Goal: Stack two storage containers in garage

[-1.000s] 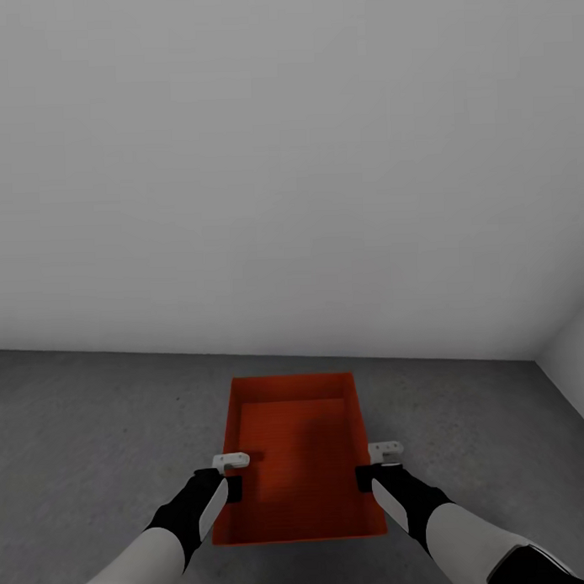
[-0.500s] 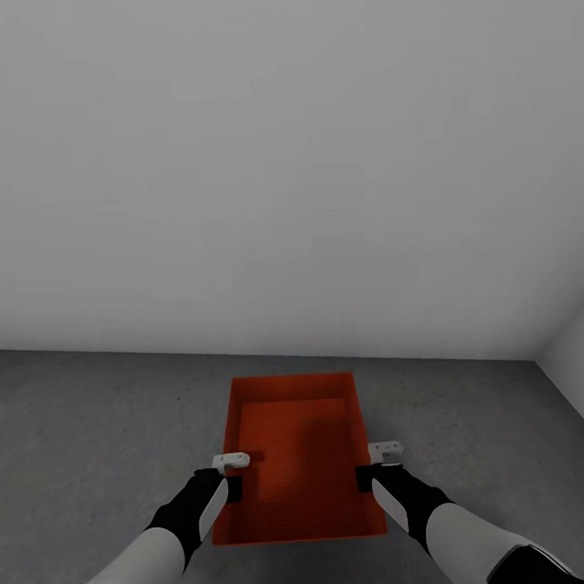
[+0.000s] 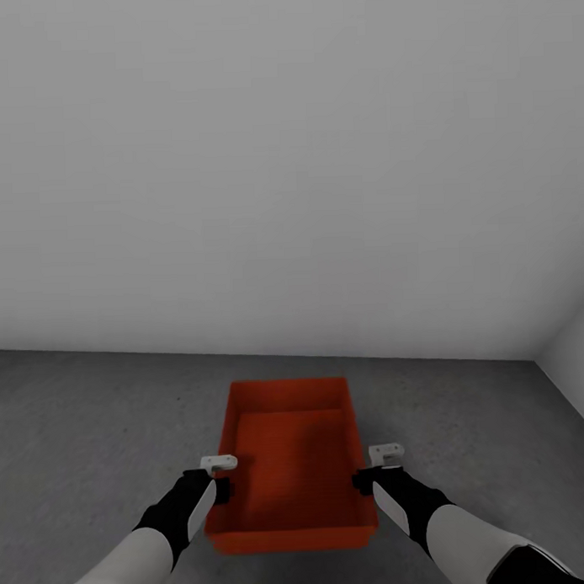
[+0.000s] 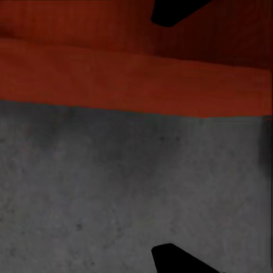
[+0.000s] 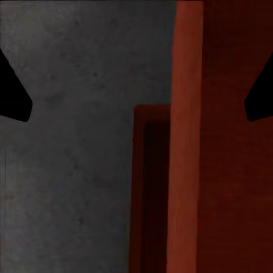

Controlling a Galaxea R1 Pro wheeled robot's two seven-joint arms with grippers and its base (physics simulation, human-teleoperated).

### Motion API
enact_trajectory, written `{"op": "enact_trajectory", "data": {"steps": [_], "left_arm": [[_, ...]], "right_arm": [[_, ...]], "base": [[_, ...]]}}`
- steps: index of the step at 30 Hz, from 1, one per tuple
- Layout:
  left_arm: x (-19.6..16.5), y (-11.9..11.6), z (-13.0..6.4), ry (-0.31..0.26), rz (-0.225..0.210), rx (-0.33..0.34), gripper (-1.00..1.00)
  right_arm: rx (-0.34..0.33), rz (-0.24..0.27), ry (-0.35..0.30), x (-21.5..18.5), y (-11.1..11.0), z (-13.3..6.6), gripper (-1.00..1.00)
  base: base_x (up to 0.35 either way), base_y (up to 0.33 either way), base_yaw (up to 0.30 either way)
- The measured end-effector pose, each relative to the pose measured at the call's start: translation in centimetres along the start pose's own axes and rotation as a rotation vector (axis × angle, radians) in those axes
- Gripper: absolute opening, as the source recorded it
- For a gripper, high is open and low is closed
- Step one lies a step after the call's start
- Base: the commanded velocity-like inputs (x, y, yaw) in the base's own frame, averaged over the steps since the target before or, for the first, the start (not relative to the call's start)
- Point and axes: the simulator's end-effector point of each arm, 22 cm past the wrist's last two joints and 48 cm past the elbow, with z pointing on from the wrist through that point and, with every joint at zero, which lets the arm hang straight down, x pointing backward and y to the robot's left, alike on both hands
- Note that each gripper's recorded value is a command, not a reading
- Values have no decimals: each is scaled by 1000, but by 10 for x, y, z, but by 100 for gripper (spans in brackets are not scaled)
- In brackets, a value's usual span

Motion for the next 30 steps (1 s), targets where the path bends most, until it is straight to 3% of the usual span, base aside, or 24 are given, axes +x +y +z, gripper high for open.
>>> {"op": "enact_trajectory", "data": {"steps": [30], "left_arm": [[-6, 0, -1, -19, -2, 2, 100]], "right_arm": [[3, -1, 0, 0, -1, 0, 100]], "base": [[0, 0, 0]]}}
